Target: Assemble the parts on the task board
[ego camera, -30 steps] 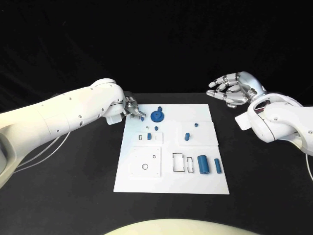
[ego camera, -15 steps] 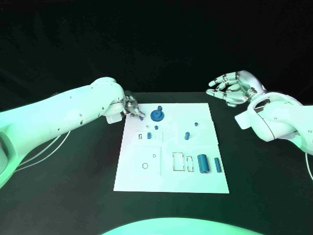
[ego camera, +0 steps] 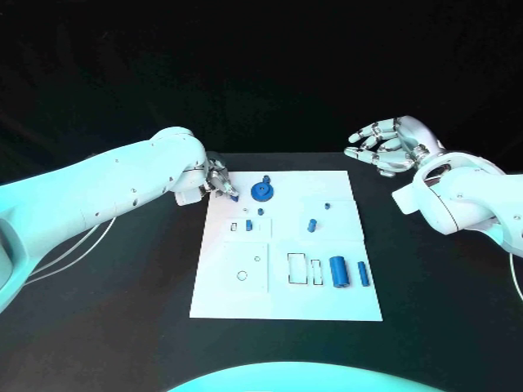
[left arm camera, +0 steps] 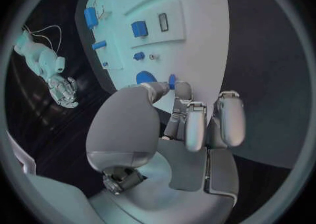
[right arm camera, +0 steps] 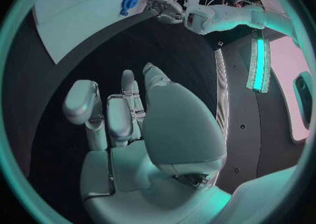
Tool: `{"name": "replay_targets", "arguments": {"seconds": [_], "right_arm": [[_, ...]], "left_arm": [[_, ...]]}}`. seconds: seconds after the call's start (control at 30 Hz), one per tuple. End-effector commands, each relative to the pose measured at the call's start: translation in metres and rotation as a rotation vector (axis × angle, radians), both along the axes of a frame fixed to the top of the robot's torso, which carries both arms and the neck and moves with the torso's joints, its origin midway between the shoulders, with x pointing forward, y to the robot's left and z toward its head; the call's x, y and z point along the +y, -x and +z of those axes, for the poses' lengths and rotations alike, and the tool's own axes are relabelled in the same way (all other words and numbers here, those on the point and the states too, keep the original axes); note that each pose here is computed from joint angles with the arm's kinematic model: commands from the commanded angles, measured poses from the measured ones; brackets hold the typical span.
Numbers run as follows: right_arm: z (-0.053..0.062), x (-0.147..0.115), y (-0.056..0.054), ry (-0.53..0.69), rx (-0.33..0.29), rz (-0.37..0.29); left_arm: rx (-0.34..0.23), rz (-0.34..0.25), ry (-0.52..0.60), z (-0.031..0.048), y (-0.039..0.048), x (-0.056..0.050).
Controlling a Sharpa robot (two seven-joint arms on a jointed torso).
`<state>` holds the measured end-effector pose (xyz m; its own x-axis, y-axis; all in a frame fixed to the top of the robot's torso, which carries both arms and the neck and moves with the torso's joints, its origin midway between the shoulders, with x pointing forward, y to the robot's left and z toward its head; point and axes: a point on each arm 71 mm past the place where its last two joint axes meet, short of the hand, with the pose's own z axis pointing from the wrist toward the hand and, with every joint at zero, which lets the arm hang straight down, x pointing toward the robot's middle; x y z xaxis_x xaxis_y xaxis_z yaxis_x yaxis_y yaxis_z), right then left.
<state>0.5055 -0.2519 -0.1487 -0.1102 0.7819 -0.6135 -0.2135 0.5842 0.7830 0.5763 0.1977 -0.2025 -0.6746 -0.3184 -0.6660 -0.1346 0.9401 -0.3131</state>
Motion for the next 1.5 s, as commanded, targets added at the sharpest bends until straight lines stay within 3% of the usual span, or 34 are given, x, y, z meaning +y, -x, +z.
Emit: {"name": "replay_targets", "arguments": {"seconds": [0.03, 0.4, 0.7, 0.9, 1.17, 1.27, 1.5], "right_arm": [[0.001, 0.001, 0.0, 0.006, -0.013, 0.009], [0.001, 0.0, -0.001, 0.004, -0.018, 0.001], [0.001, -0.002, -0.001, 0.004, -0.015, -0.005], [0.0, -0.005, -0.001, 0.004, -0.013, -0.01], [-0.001, -0.008, 0.0, 0.005, -0.01, -0.015], [-0.001, -0.009, 0.0, 0.006, -0.015, -0.016], [-0.001, -0.011, 0.0, -0.015, -0.017, -0.023]], "left_arm": [[0.018, -0.007, 0.014, -0.0007, 0.0009, -0.001], [-0.022, 0.083, 0.145, 0.003, 0.0001, 0.005], [-0.036, 0.1, 0.195, 0.0071, 0.0096, 0.014], [-0.078, 0.073, 0.193, 0.0122, 0.0218, 0.017], [-0.188, 0.01, 0.152, 0.0187, 0.0405, 0.016], [-0.232, -0.017, 0.141, 0.0189, 0.0507, 0.015], [-0.272, -0.05, 0.141, 0.017, 0.0659, 0.012]]}}
